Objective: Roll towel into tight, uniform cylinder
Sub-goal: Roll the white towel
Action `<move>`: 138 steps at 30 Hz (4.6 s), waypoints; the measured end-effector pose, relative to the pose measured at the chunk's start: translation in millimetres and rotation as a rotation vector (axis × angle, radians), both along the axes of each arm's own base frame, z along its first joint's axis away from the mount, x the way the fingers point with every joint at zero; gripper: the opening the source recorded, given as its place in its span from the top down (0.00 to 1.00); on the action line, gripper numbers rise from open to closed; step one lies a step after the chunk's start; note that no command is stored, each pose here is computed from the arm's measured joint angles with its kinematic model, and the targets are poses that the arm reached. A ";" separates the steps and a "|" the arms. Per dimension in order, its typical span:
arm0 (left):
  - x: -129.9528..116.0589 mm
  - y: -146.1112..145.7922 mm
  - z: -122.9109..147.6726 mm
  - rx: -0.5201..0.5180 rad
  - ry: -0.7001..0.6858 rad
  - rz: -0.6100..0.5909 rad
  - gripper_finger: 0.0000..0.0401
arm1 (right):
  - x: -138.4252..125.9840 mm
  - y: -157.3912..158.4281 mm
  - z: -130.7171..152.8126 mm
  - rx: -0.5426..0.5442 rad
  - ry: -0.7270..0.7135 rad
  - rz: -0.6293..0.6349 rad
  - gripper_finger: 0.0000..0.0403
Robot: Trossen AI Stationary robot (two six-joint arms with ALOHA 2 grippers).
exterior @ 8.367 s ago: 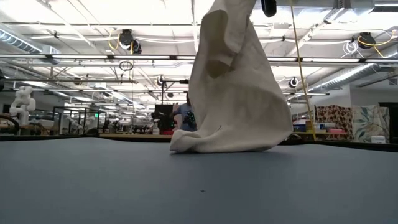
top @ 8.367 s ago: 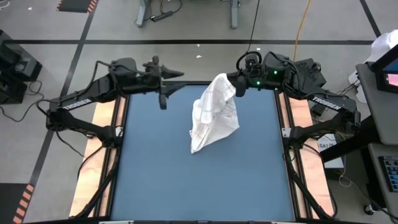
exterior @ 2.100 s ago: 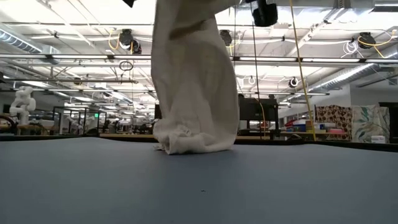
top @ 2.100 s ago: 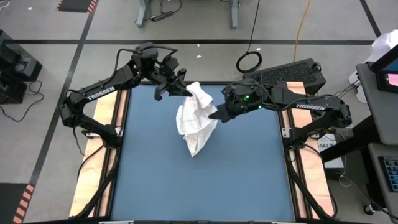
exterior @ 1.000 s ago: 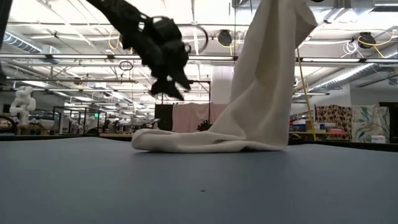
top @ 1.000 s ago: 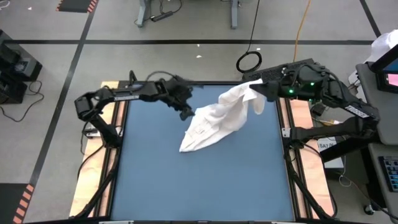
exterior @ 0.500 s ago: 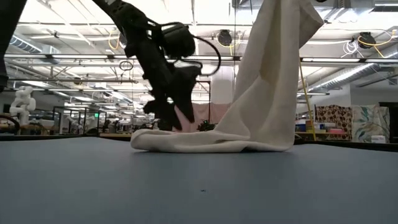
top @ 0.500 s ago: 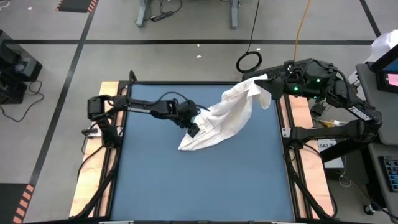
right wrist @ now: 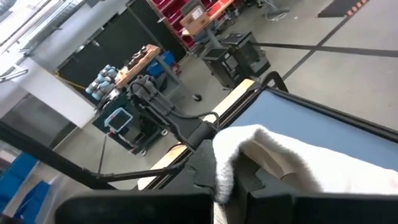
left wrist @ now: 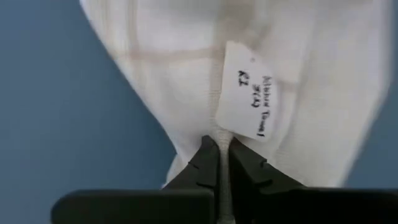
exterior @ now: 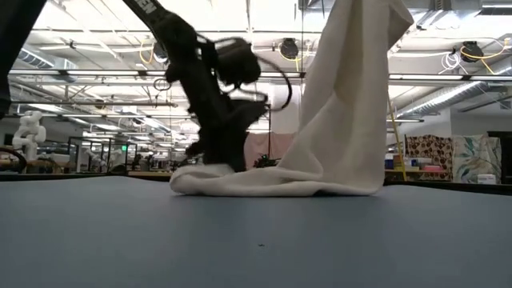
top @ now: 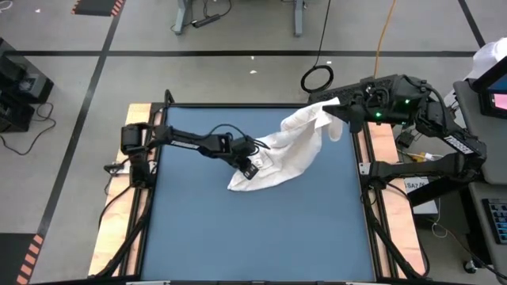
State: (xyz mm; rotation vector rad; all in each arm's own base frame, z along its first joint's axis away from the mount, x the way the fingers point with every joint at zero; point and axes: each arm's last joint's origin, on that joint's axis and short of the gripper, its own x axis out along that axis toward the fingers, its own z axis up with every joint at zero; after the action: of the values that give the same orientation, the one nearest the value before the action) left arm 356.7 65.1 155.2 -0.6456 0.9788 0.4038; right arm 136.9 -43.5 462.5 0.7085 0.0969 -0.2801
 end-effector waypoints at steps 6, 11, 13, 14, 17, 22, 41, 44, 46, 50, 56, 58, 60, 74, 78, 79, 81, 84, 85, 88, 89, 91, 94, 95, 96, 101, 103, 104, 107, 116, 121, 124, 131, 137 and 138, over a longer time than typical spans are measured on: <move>-11.0 3.5 66.0 0.070 -0.173 0.038 0.96 | 1.1 -0.3 2.4 -0.061 -0.013 0.013 1.00; -34.5 2.7 144.1 0.122 -0.411 0.058 0.97 | 1.7 -1.5 4.4 -0.109 -0.023 -0.013 1.00; -47.4 1.3 168.8 0.126 -0.495 0.066 0.96 | 1.8 -2.1 4.5 -0.123 -0.019 -0.031 1.00; -54.1 -0.2 179.5 0.122 -0.534 0.055 0.96 | 1.9 -2.3 4.9 -0.134 -0.020 -0.033 1.00; -74.4 -10.4 220.5 0.150 -0.731 -0.014 0.95 | 2.1 -2.3 5.8 -0.160 -0.024 -0.029 1.00; -104.8 -25.1 237.7 0.453 -0.643 0.029 0.95 | 2.4 -2.4 5.5 -0.205 -0.009 -0.021 1.00; -99.8 -45.0 246.0 0.126 -0.829 -0.207 0.95 | 3.4 1.6 3.8 -0.231 0.007 0.063 1.00; -104.8 -38.4 230.8 0.157 -0.658 -0.161 0.95 | 4.7 1.0 3.2 -0.247 0.015 0.060 1.00; -109.1 -34.1 216.8 0.185 -0.509 -0.154 0.95 | 7.0 0.2 1.8 -0.260 0.031 0.063 1.00; -114.7 -22.6 185.4 0.269 -0.202 -0.113 0.95 | 20.2 -4.1 -9.8 -0.266 0.137 0.085 1.00; -107.6 -9.4 155.7 0.289 -0.076 -0.131 0.86 | 49.4 -14.7 -33.6 -0.276 0.332 0.101 1.00; -105.5 -7.0 144.2 0.252 -0.026 -0.142 0.78 | 59.6 -18.6 -41.0 -0.273 0.384 0.092 1.00; -102.6 -6.1 133.4 0.220 0.028 -0.139 0.69 | 68.2 -22.1 -47.5 -0.265 0.425 0.084 1.00; -89.5 -18.5 73.9 0.334 0.076 -0.223 0.37 | 81.2 -25.8 -71.6 -0.204 0.605 0.149 1.00; -82.7 -25.7 68.1 0.374 -0.031 -0.226 0.37 | 80.6 -25.6 -72.3 -0.202 0.614 0.152 1.00; -81.7 -28.3 67.3 0.377 -0.043 -0.234 0.37 | 80.4 -25.5 -72.5 -0.201 0.617 0.153 1.00; -75.5 -32.9 63.6 0.386 -0.070 -0.254 0.37 | 80.3 -25.5 -72.6 -0.203 0.618 0.155 1.00; -72.0 -39.6 49.3 0.411 -0.015 -0.268 0.37 | 80.3 -25.5 -72.6 -0.217 0.621 0.162 1.00; -69.2 -41.4 43.3 0.431 0.010 -0.266 0.37 | 80.2 -25.5 -72.5 -0.222 0.622 0.164 1.00; -64.6 -44.4 24.7 0.476 0.107 -0.281 0.38 | 80.2 -25.5 -72.5 -0.225 0.622 0.166 1.00; -62.3 -45.1 19.7 0.474 0.122 -0.277 0.39 | 80.2 -25.6 -72.5 -0.225 0.622 0.165 1.00; -57.5 -45.4 14.3 0.465 0.131 -0.252 0.43 | 80.2 -25.6 -72.5 -0.224 0.622 0.165 1.00; -51.8 -44.3 18.0 0.487 0.126 -0.199 0.57 | 80.1 -25.6 -72.6 -0.221 0.622 0.164 1.00; -49.6 -43.7 21.3 0.497 0.115 -0.187 0.63 | 80.1 -25.5 -72.6 -0.221 0.623 0.164 1.00; -47.8 -43.3 25.3 0.508 0.110 -0.179 0.69 | 80.0 -25.5 -72.7 -0.221 0.624 0.165 1.00; -41.4 -39.6 47.9 0.521 0.088 -0.154 0.97 | 79.8 -25.4 -73.0 -0.220 0.627 0.166 1.00; -42.5 -37.8 51.2 0.516 0.125 -0.158 0.97 | 79.6 -25.4 -73.2 -0.221 0.631 0.168 1.00; -44.5 -37.7 51.5 0.511 0.154 -0.166 0.96 | 79.6 -25.4 -73.2 -0.221 0.631 0.168 1.00; -47.1 -38.4 53.4 0.476 0.192 -0.178 0.96 | 79.4 -25.3 -73.5 -0.221 0.634 0.169 1.00; -63.1 -65.6 46.8 0.352 0.195 -0.239 0.73 | 77.4 -24.6 -75.6 -0.216 0.663 0.180 1.00; -65.1 -91.8 45.2 0.449 0.204 -0.297 0.48 | 77.1 -24.5 -75.9 -0.224 0.669 0.186 1.00; -63.0 -99.2 45.1 0.561 0.181 -0.281 0.37 | 77.2 -24.6 -75.8 -0.225 0.668 0.186 1.00; -51.8 -92.5 19.1 0.615 0.281 -0.379 0.33 | 77.3 -24.7 -75.7 -0.248 0.670 0.197 1.00; -43.8 -76.2 1.2 0.665 0.345 -0.327 0.41 | 77.3 -24.6 -75.7 -0.245 0.670 0.200 1.00; -42.9 -73.1 0.2 0.670 0.346 -0.314 0.44 | 77.2 -24.5 -75.8 -0.244 0.670 0.200 1.00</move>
State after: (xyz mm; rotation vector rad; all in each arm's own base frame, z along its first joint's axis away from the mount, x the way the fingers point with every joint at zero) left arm 313.8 -8.0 155.4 0.1917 1.1648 0.5364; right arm 214.1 -68.1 386.8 0.3355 0.7548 -0.3213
